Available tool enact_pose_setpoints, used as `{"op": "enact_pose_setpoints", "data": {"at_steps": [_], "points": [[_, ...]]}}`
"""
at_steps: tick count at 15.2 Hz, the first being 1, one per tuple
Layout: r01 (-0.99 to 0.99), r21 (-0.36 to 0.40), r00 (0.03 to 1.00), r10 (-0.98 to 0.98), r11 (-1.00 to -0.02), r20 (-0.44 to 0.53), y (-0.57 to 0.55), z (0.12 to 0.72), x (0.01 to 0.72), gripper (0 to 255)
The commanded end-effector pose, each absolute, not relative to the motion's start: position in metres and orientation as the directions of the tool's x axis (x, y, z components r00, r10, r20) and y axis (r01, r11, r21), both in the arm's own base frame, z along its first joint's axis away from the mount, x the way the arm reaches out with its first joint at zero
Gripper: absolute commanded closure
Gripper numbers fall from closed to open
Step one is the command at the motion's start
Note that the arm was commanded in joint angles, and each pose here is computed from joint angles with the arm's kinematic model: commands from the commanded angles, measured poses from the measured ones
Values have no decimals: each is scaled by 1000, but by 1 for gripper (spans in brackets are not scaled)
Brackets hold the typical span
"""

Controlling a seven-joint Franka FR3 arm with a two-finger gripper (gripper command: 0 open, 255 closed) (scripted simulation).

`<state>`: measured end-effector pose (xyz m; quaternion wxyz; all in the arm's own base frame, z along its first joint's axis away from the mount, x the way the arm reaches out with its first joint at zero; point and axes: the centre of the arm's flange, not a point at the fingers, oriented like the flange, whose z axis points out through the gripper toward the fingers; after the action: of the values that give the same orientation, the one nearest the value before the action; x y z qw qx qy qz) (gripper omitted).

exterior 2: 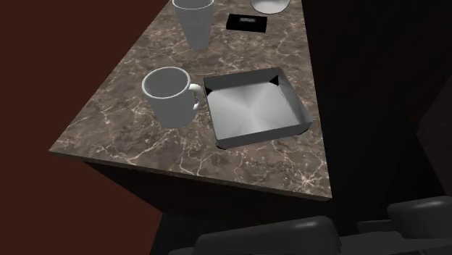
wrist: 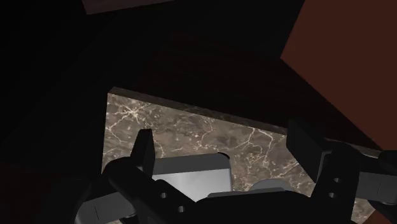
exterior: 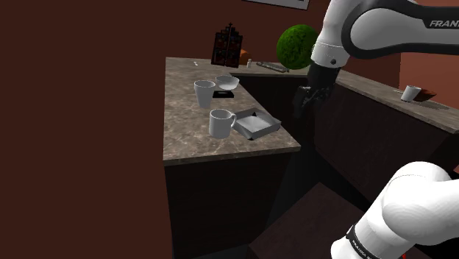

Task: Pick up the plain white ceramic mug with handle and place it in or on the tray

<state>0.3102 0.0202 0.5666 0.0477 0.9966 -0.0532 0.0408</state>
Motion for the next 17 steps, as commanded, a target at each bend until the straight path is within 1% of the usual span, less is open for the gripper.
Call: {"op": "enact_pose_setpoints", "data": {"at_steps": [1,17], "points": [[-110,91,991,-102,-990,86,20,567,310,0],[-24,43,999,-22,-999,48,80,500,503,0]]}}
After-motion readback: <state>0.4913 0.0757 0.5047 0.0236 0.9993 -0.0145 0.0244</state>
